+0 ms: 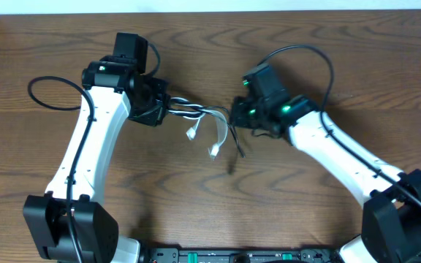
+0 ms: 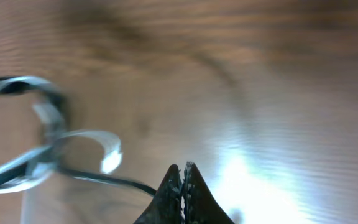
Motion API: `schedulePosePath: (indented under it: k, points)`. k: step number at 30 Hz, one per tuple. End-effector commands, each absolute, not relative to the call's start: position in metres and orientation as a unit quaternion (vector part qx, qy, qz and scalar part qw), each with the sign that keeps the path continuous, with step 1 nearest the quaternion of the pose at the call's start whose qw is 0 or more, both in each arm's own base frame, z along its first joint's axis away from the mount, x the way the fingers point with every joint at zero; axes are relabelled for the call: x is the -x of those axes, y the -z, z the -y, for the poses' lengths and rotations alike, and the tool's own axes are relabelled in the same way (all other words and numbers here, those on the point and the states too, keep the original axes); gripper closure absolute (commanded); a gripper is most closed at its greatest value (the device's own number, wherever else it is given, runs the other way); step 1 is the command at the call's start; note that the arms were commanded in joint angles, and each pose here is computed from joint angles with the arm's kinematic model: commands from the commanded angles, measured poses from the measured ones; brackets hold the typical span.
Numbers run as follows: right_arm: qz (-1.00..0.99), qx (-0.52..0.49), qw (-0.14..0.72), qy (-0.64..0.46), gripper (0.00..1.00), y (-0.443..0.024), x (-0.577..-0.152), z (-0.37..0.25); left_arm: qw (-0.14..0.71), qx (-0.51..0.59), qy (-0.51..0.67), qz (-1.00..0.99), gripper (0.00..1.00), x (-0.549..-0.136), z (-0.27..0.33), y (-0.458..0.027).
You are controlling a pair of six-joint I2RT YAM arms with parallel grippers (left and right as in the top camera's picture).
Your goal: Untangle cables
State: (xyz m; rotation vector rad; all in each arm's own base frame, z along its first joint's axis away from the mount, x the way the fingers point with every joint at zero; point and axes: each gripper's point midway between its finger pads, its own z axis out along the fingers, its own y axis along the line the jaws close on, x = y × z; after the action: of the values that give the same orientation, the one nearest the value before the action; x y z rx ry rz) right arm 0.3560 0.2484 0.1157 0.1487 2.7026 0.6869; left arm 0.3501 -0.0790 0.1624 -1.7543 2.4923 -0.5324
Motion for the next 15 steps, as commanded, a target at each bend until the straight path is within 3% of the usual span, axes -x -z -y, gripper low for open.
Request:
schedulePosePath:
  k: [1,4,8,10,15]
  points:
    - [-0.949,0.001,0.207,-0.237,0.99,-0.130,-0.371,-0.225,0.050,0.527,0.162,-0.833,0.92,-0.356,0.066,-0.163]
    - [-0.940,0.027,0.212,-0.264,0.99,-0.140,-0.374,-0.223,0.069,0.462,0.167,-0.868,0.93,-0.360,0.068,-0.165]
    - [-0.914,0.071,0.233,-0.325,0.98,-0.168,-0.375,-0.236,0.104,0.291,0.206,-0.928,0.93,-0.372,0.085,-0.173]
    - [-0.896,0.089,0.246,-0.359,0.86,-0.187,-0.372,-0.246,0.121,0.232,0.216,-0.941,0.92,-0.376,0.090,-0.177]
    - [-0.865,0.116,0.248,-0.420,0.43,-0.210,-0.364,-0.273,0.142,0.203,0.225,-0.942,0.93,-0.384,0.093,-0.181]
